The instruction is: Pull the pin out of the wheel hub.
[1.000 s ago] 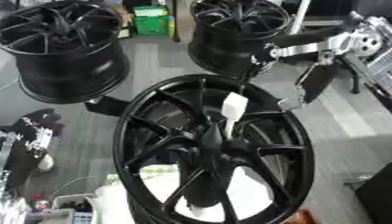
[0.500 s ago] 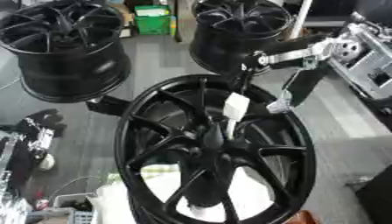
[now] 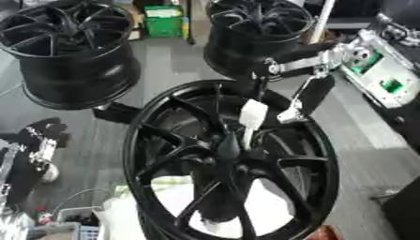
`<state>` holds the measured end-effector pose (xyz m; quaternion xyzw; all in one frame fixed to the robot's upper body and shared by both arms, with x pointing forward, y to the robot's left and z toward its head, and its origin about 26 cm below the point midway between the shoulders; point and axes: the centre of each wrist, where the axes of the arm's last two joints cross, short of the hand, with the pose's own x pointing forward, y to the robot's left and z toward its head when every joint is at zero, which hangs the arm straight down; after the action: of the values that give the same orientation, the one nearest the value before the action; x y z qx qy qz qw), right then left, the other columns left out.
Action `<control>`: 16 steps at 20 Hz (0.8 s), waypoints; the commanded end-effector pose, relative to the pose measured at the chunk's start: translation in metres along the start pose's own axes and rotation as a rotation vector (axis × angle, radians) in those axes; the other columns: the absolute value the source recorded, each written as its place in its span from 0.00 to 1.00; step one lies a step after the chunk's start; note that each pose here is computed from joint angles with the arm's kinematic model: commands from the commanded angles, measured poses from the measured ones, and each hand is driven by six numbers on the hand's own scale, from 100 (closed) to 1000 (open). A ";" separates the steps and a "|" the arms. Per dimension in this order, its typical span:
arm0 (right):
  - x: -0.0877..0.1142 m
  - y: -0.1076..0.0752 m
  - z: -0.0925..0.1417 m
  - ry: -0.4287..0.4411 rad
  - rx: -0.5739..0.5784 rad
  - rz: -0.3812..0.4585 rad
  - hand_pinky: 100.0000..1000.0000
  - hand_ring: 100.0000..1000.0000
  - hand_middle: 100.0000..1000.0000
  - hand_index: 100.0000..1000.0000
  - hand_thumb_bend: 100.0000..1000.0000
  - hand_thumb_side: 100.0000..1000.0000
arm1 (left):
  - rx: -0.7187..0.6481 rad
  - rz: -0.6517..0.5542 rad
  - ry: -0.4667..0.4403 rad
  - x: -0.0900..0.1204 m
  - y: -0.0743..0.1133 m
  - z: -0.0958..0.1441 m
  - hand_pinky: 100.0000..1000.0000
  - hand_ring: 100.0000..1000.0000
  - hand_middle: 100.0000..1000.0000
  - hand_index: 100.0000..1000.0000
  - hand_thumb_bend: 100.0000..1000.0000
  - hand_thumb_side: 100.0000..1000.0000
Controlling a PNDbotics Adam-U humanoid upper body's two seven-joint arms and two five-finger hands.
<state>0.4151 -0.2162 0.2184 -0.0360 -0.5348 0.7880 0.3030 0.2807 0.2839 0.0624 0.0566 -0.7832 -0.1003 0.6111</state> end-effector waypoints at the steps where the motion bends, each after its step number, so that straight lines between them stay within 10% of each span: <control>1: -0.002 -0.009 0.004 0.011 0.022 0.053 0.76 0.71 0.82 0.94 0.26 0.34 | -0.008 -0.011 -0.025 0.007 0.002 -0.003 0.72 0.67 0.64 0.77 0.13 0.56; 16: -0.018 0.001 0.001 0.069 0.062 0.082 0.76 0.72 0.82 0.93 0.25 0.35 | -0.008 -0.010 -0.028 0.008 0.001 -0.004 0.72 0.69 0.65 0.77 0.13 0.56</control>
<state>0.4270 -0.2209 0.2014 -0.0704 -0.5140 0.7938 0.3173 0.2808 0.2831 0.0623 0.0555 -0.7831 -0.1011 0.6111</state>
